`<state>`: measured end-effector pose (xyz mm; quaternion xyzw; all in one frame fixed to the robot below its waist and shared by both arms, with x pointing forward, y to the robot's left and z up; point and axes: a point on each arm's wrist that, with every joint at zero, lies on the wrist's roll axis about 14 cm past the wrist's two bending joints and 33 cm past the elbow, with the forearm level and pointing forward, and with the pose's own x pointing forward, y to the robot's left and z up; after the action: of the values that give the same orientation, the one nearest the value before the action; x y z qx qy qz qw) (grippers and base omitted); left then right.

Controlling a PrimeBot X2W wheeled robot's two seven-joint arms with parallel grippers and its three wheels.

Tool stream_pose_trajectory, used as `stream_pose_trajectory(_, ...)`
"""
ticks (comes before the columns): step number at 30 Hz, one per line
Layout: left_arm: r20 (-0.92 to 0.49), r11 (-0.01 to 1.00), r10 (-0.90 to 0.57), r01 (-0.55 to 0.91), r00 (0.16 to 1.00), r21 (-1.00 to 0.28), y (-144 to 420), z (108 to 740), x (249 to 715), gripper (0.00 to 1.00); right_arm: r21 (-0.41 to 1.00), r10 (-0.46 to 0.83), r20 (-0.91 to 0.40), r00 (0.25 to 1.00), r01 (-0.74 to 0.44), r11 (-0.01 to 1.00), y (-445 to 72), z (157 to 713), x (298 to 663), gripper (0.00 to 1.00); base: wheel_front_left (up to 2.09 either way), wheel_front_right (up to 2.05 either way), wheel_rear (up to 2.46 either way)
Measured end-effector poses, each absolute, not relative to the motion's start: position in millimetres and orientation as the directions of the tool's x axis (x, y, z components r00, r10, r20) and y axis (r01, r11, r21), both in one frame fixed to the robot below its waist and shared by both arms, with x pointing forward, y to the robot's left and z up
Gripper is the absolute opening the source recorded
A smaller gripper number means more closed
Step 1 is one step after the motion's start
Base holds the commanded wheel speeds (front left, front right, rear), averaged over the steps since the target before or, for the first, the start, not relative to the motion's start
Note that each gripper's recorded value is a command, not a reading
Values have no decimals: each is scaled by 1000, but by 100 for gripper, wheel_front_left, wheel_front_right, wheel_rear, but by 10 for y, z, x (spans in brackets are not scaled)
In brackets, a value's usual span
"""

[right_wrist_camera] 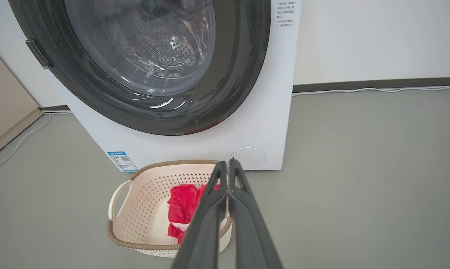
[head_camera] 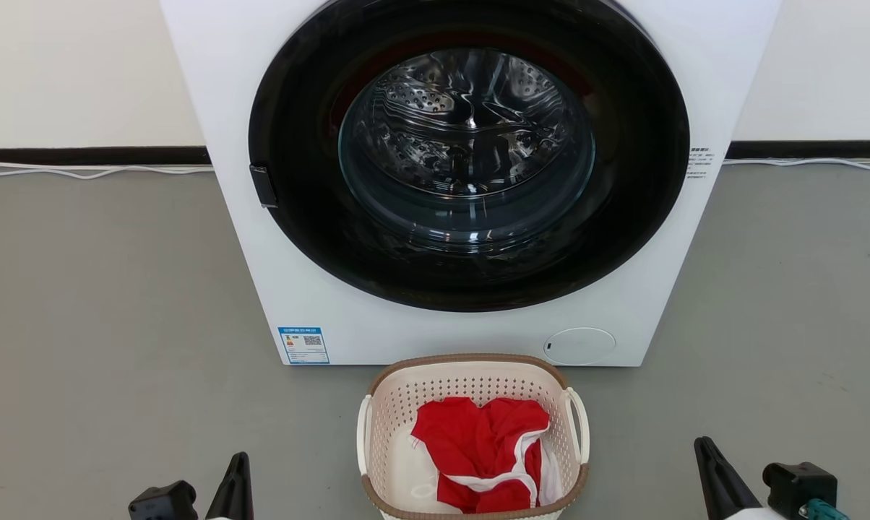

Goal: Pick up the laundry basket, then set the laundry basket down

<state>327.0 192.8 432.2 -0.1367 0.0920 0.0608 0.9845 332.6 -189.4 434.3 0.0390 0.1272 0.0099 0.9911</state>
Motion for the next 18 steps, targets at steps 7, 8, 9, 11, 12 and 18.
stream_pose_trajectory(7, -215, 932, 96, -164, 972, -325, 1933, 4300, 3276, 0, 163, 22, -252, 967, 20, 986, -1907, 4337, 3327, 0, 0, 0, 0)
stream_pose_trajectory(8, -215, 928, 98, -167, 972, -333, 1937, 4301, 3277, 0, 175, 21, -251, 968, 24, 984, -1909, 4339, 3328, 0, 0, 0, 0)
stream_pose_trajectory(9, -219, 924, 98, -171, 971, -343, 1938, 4297, 3278, 0, 187, 20, -250, 968, 28, 982, -1911, 4340, 3329, 0, 0, 0, 0)
stream_pose_trajectory(11, -225, 916, 100, -178, 969, -359, 1944, 4289, 3278, 0, 208, 18, -248, 969, 35, 978, -1914, 4344, 3332, 0, 0, 0, 0)
stream_pose_trajectory(12, -230, 911, 101, -183, 968, -370, 1948, 4283, 3278, 0, 220, 17, -246, 969, 39, 975, -1916, 4348, 3335, 0, 0, 0, 0)
stream_pose_trajectory(18, -237, 883, 96, -193, 967, -427, 1949, 4282, 3287, 0, 290, 13, -247, 969, 61, 955, -1924, 4348, 3342, 0, 0, 0, 0)
